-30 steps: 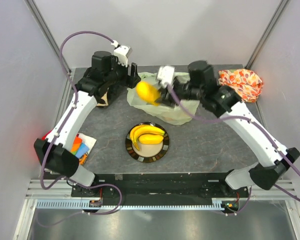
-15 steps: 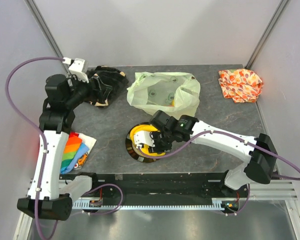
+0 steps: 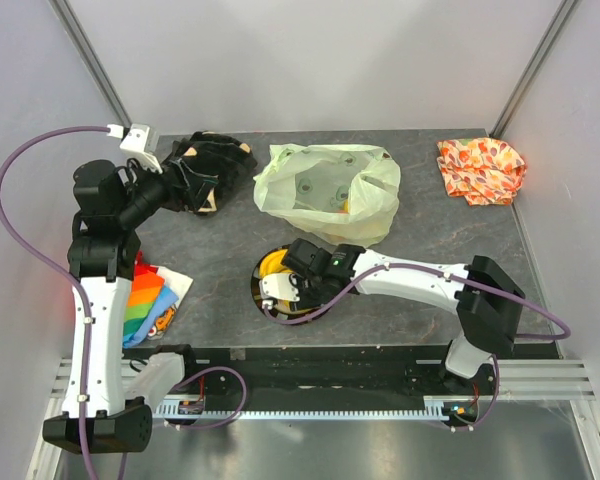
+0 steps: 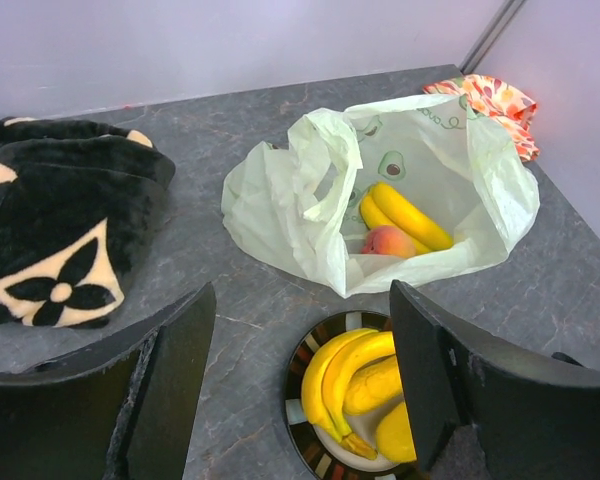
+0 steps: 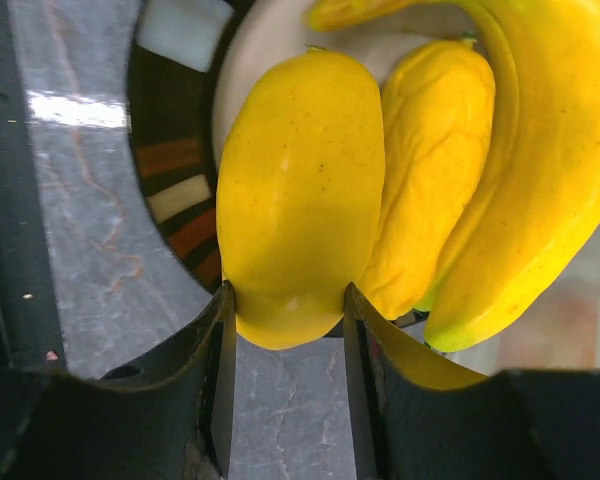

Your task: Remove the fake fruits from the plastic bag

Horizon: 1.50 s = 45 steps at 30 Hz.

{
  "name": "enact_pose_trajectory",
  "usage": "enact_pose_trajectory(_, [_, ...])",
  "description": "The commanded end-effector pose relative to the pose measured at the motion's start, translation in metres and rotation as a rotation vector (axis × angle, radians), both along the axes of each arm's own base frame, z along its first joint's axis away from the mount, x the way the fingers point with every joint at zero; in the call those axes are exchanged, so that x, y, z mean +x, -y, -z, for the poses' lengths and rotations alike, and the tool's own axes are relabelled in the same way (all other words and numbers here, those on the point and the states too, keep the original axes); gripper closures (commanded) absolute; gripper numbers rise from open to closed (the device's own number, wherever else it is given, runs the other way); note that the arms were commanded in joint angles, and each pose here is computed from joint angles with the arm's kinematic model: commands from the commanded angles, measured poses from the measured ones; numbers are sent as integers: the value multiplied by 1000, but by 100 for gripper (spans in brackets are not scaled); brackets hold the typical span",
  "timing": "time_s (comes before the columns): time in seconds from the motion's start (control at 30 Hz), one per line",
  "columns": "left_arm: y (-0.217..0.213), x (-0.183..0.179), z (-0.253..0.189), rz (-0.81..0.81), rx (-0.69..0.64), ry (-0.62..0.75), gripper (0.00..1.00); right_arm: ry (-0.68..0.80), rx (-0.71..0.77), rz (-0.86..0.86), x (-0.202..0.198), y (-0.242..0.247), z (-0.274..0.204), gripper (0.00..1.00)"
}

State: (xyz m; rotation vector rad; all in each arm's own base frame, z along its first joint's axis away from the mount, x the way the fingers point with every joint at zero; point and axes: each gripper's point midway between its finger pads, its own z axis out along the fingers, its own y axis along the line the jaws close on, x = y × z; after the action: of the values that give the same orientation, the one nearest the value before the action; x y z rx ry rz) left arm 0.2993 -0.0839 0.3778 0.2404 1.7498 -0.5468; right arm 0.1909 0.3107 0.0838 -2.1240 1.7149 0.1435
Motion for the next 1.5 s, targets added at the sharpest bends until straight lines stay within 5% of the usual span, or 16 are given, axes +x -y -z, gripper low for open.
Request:
enact_pose_trajectory(0.0, [6,-3,-12,35,-41,23,23,109,-29,41,21,3,2,86])
enact_pose_trajectory(0.43, [12,11,-11,66,-77,11,24,191,-153,-50,28,28,15,75])
enact_pose_trajectory(0.7, [13,13,-5,79,-78,-3,25,188,-171,-79,23,33,-2,34])
enact_pose_trajectory(0.9, [17,16,1,93,-94,-27,25,190,-172,-48,21,36,-42,23])
enact_pose_trajectory(1.1, [26,32,8,116,-114,-73,23,252,-13,26,37,34,-114,23])
enact_pose_trajectory(1.23, [63,32,21,254,-51,-89,9,255,333,194,70,30,-176,23])
enact_pose_trajectory(1.47, [83,66,75,184,109,-186,7,202,584,495,135,49,-192,27])
